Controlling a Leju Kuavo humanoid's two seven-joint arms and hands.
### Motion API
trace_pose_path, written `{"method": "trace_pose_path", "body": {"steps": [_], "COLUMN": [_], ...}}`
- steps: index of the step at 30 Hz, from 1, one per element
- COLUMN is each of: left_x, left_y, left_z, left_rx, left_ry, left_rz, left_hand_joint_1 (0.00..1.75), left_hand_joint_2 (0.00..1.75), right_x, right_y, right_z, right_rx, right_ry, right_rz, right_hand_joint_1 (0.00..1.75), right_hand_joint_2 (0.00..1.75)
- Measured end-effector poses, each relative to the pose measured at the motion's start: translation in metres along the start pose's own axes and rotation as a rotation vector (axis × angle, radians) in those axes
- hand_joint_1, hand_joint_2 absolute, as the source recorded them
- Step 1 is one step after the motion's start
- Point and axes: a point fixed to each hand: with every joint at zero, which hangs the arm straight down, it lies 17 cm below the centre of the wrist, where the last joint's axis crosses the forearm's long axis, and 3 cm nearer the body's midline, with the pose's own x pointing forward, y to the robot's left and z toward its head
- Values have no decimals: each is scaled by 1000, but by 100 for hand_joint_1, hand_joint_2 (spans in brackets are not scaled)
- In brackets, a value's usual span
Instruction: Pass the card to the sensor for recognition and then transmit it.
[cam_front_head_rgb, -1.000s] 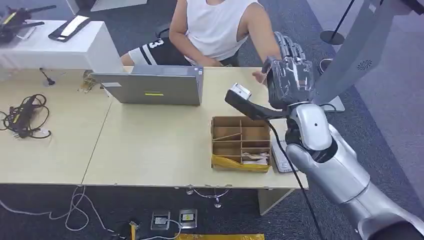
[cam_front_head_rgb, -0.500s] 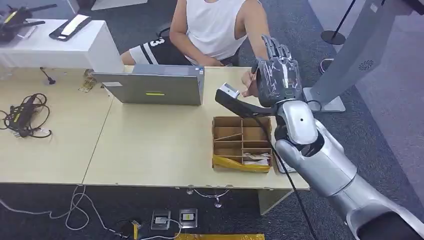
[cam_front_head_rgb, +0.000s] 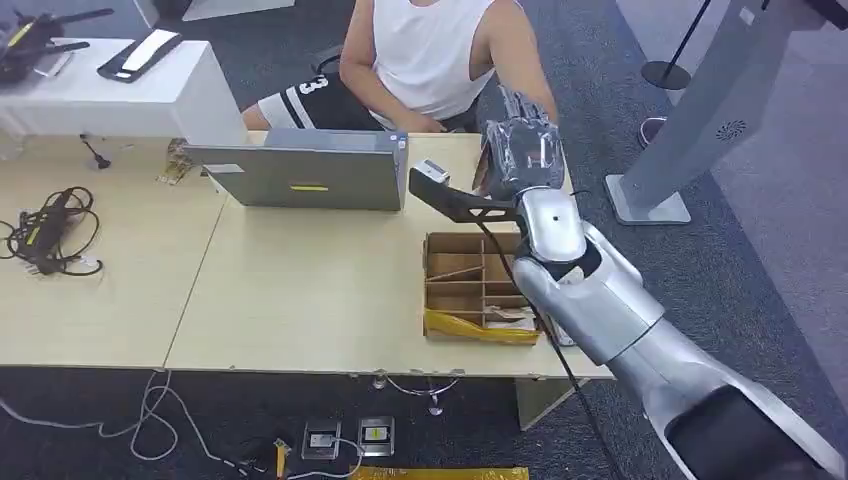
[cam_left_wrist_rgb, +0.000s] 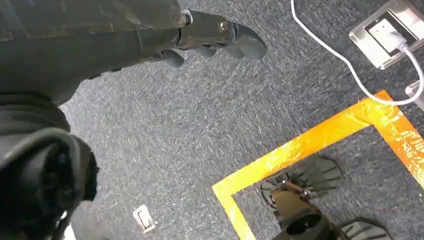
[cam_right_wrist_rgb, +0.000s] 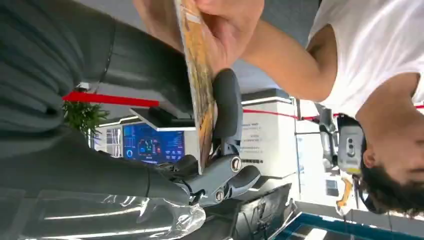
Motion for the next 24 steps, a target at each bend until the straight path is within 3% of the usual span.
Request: {"method": "trace_pose_path", "body": {"steps": [1, 10, 18, 19, 24], "left_x": [0, -4, -6, -7, -14], "left_y": [0, 1, 3, 2, -1], "left_z": [0, -1, -1, -1, -2], "left_rx": [1, 20, 32, 31, 30], "left_ry": [1, 17, 21, 22, 34], "left_rz": [-7, -76, -87, -83, -87], "left_hand_joint_1": [0, 0, 0, 0, 0], "left_hand_joint_2": [0, 0, 0, 0, 0], "right_x": [-1, -17, -27, -27, -15], "right_y": [5, 32, 31, 32, 23], "right_z": [-1, 0, 7, 10, 22], "right_rx": [7, 42, 7, 0, -29], "right_ry": [14, 69, 90, 87, 38], "right_rz": [1, -16, -191, -238, -508], "right_hand_joint_1": [0, 0, 0, 0, 0], "right_hand_joint_2": [0, 0, 0, 175, 175]}}
